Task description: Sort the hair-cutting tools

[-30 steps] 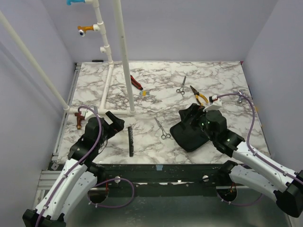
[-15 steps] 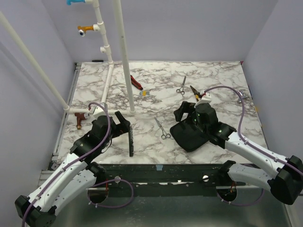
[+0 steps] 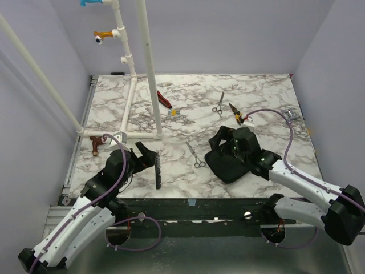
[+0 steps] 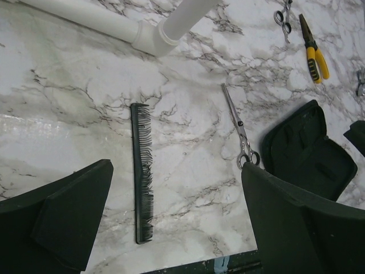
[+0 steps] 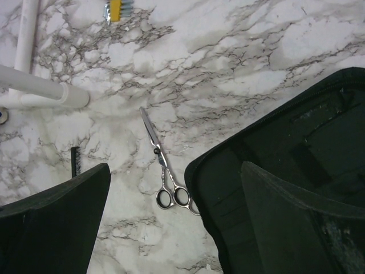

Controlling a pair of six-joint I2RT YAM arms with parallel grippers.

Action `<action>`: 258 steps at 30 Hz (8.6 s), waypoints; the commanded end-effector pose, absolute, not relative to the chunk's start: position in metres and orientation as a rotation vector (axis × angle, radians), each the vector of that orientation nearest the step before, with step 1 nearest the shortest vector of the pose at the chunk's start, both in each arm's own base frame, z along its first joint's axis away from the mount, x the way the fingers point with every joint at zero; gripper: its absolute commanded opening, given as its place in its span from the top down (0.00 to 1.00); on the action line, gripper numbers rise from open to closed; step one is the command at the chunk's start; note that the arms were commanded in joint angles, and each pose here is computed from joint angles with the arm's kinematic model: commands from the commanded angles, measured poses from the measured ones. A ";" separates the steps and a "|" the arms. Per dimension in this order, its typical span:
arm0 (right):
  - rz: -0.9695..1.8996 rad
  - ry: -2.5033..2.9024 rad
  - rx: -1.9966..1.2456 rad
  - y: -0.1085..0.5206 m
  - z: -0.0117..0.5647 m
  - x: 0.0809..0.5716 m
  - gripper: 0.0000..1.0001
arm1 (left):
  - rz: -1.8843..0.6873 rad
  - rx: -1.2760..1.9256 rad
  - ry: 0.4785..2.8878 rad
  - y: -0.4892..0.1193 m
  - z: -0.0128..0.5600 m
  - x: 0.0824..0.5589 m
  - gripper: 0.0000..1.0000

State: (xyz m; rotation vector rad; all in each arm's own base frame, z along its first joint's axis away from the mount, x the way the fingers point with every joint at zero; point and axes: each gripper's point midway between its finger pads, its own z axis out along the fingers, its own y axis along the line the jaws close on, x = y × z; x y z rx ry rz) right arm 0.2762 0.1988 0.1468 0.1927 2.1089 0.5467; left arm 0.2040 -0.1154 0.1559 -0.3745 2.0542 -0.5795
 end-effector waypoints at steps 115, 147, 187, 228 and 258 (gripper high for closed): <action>0.592 2.247 -0.057 0.197 0.106 0.213 0.28 | -0.091 0.184 2.655 -0.216 0.023 0.065 0.48; 0.652 2.243 0.016 0.196 0.123 0.207 0.11 | -0.308 0.161 2.653 -0.221 0.019 0.046 0.29; 0.642 2.218 0.024 0.185 0.125 0.201 0.11 | -0.183 0.161 2.692 -0.224 0.004 0.043 0.45; 0.657 2.221 0.036 0.184 0.123 0.197 0.11 | -0.137 0.121 2.653 -0.223 0.005 0.055 0.69; 0.328 2.148 0.531 0.112 0.124 0.209 0.04 | -0.348 0.144 2.330 -0.218 0.110 0.094 0.91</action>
